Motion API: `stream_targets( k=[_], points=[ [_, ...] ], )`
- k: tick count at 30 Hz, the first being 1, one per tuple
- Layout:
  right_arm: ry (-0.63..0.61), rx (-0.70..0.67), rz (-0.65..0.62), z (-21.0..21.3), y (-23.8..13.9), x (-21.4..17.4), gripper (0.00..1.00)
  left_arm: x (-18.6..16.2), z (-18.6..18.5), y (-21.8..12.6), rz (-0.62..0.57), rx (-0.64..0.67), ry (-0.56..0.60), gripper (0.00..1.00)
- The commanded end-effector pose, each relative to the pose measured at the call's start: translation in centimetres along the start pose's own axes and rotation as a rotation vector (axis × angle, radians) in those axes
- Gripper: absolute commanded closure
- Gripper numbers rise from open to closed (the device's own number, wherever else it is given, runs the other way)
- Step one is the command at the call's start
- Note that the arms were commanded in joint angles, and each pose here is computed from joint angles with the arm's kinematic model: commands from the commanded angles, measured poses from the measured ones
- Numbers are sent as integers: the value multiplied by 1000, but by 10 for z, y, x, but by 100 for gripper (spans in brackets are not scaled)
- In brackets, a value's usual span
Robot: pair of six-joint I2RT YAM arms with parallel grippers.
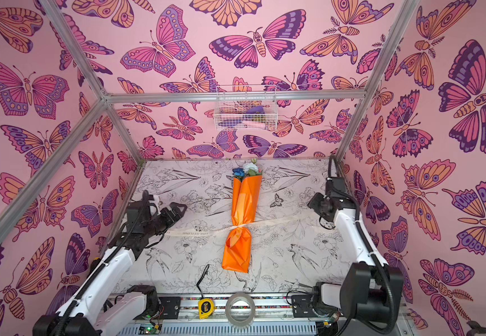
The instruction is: Tie the bouquet of fake flowers
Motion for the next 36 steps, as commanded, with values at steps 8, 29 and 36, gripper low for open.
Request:
stream_targets(
  k=[8,29,36],
  points=[
    [-265,98,282,46,-9,-161,38,-91,-74,32,445,-178,414,1],
    [-537,181,471,111,1,-268,38,-156,-54,69,716,-75,539,21],
    [-527,223,477,113,-1,-269,37,-166,-39,70,768,-43,517,37]
  ],
)
Point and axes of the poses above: each gripper's point midway between its finger pads, its own y axis out along the fingers, its own z axis along the line the jaws close on, x = y × z, the point moved 9 cm from there along -y, back along the fingers, and after that the axes turned 3 degrees about y, right-handed, at the moved point
